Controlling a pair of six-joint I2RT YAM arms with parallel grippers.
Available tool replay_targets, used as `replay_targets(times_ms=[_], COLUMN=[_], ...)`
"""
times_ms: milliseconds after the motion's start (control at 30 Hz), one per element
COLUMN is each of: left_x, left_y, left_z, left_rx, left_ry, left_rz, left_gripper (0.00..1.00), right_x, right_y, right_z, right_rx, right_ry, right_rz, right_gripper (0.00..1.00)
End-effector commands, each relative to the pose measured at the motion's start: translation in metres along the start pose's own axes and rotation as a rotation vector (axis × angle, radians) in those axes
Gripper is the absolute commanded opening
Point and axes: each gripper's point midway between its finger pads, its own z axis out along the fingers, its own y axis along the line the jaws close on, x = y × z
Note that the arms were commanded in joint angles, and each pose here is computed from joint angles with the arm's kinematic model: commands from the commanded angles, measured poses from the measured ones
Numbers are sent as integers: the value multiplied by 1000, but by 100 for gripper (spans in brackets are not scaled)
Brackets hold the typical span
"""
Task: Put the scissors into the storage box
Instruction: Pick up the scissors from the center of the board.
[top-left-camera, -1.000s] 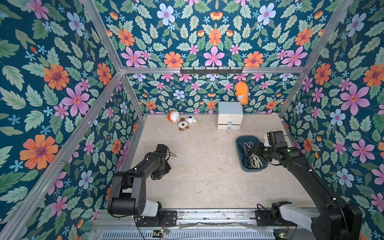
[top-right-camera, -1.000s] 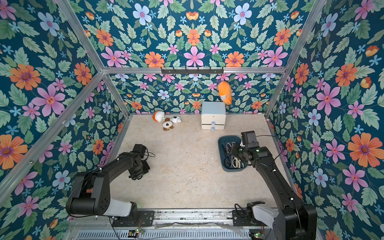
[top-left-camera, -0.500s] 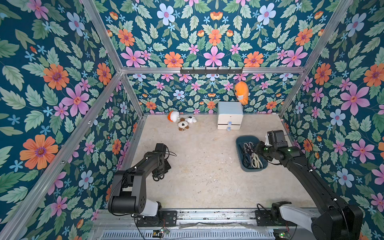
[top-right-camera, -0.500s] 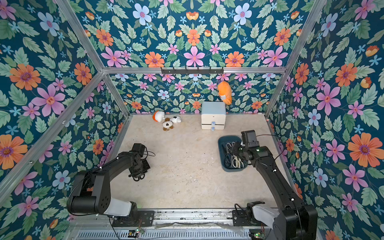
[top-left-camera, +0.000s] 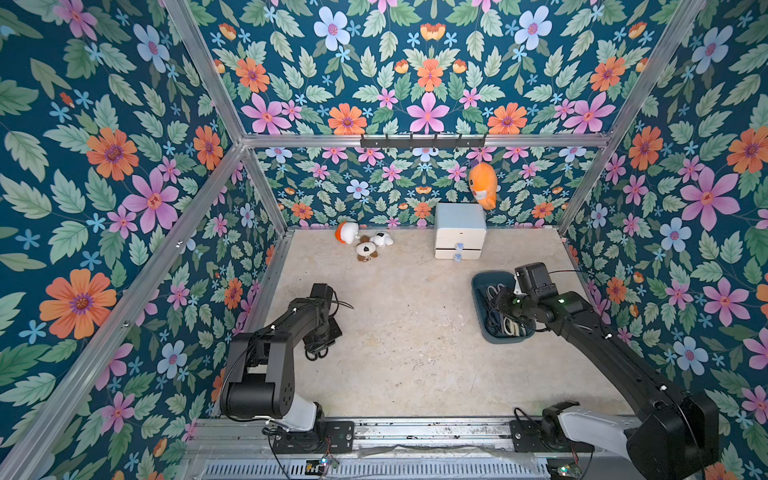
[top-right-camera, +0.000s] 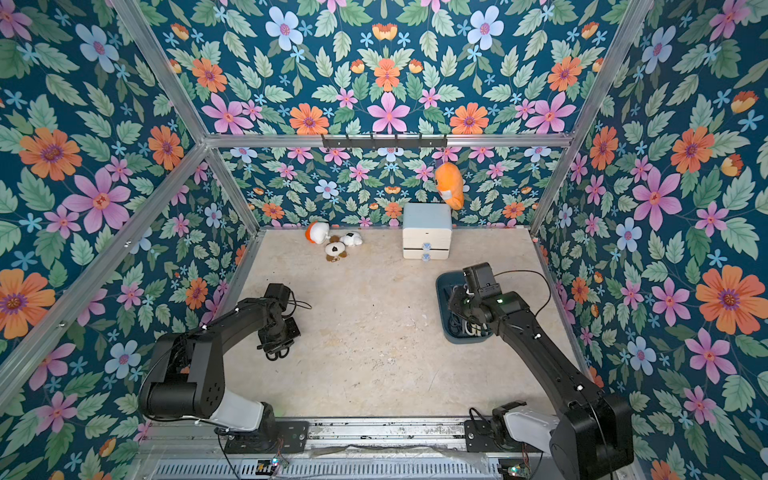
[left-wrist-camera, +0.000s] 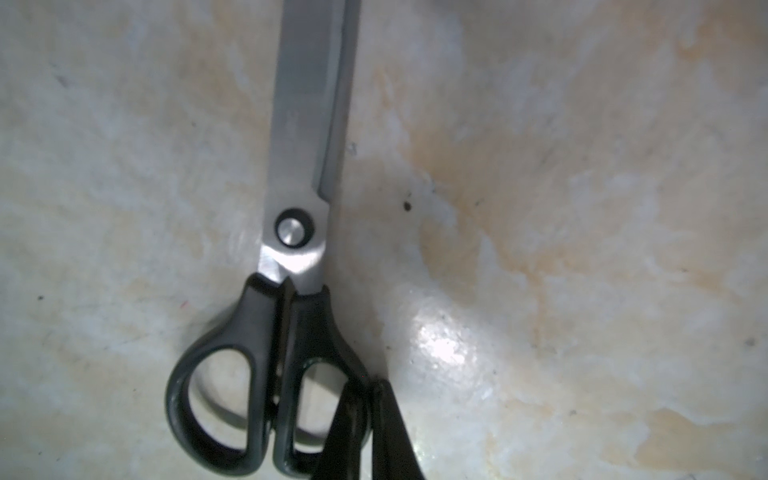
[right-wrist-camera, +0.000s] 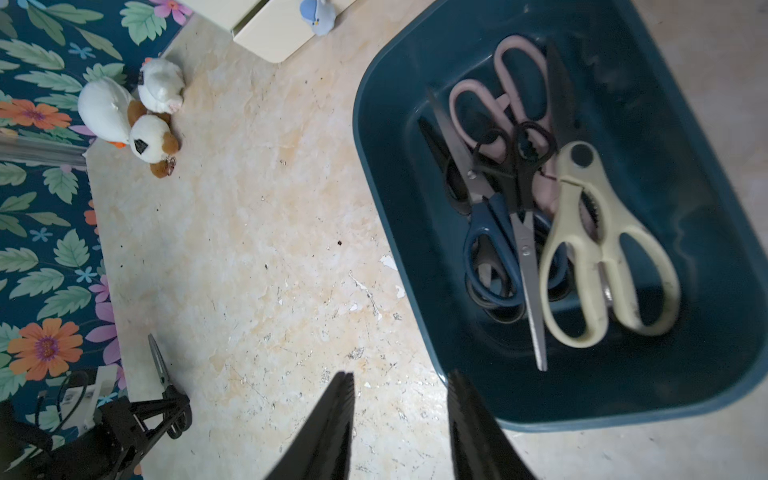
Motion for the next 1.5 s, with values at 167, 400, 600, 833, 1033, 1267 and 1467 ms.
replay_targets(times_ms=[167,400,600,833,1033,1267,1467], left_x=[-42,-33,3,34,62,89,97], left_y=[-48,-87,-149,-197,-225,-240,-241], left_z=[-48,-77,-101,-124,-144,-171,-186], left_rx=[159,215,316,448,549,659,709], left_ry=[-113,-141,-156,-162,-178,-204,-225], left_rz=[91,213,429,593,721,803,821], left_gripper=[0,0,0,0,0,0,0], right_x=[1,8,19,27,43,50,54], right_y=[36,74,115,161,193,203,210], right_z=[12,34,49,54,58,65,61], right_rx=[-34,-128,-278,-446,-504,-522,-556], right_ry=[-3,58,125,155,179,179,176], right_rz=[-21,-30,-36,-50,-95,-105,-115], right_gripper=[40,40,40,45,47,47,46])
